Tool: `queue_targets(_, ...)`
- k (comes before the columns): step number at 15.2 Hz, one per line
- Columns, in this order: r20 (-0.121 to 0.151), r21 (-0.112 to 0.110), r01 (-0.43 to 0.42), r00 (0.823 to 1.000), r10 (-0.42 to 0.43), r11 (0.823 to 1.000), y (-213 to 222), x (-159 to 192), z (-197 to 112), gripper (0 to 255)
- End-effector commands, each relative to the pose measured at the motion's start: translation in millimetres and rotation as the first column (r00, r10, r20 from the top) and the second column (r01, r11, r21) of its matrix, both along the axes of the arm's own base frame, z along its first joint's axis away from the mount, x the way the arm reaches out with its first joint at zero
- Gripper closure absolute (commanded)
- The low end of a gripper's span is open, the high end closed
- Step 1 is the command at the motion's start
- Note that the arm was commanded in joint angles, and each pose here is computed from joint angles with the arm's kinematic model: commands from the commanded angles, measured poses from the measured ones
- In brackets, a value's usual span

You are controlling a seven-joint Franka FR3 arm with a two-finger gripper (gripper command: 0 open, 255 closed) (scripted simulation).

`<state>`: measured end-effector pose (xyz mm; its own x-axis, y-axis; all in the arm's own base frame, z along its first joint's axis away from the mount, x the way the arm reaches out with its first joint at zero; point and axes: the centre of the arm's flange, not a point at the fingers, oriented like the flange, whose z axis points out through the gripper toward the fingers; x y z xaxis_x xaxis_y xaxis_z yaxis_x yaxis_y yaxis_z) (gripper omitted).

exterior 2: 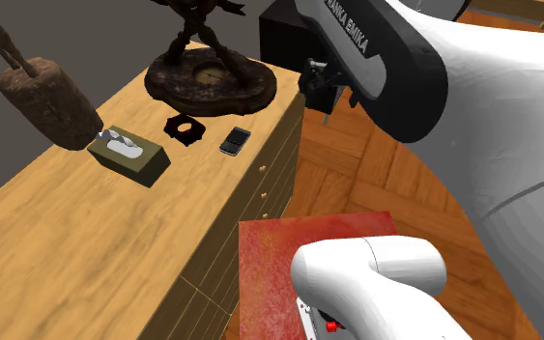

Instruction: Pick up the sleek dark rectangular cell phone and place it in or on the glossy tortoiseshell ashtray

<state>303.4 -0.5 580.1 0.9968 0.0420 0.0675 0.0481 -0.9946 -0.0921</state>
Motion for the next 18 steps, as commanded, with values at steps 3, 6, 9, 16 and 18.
queue_targets(3,-0.008,-0.002,0.034,0.999,-0.034,0.999,20,9,-16,0)
queue_targets(6,-0.019,-0.004,0.084,0.996,-0.084,0.996,49,23,-40,0)
queue_targets(9,-0.031,-0.008,0.134,0.991,-0.134,0.991,78,39,-64,0)
queue_targets(16,-0.057,-0.018,0.249,0.967,-0.249,0.968,141,79,-121,0)
queue_targets(18,-0.064,-0.022,0.281,0.957,-0.282,0.960,158,92,-138,0)
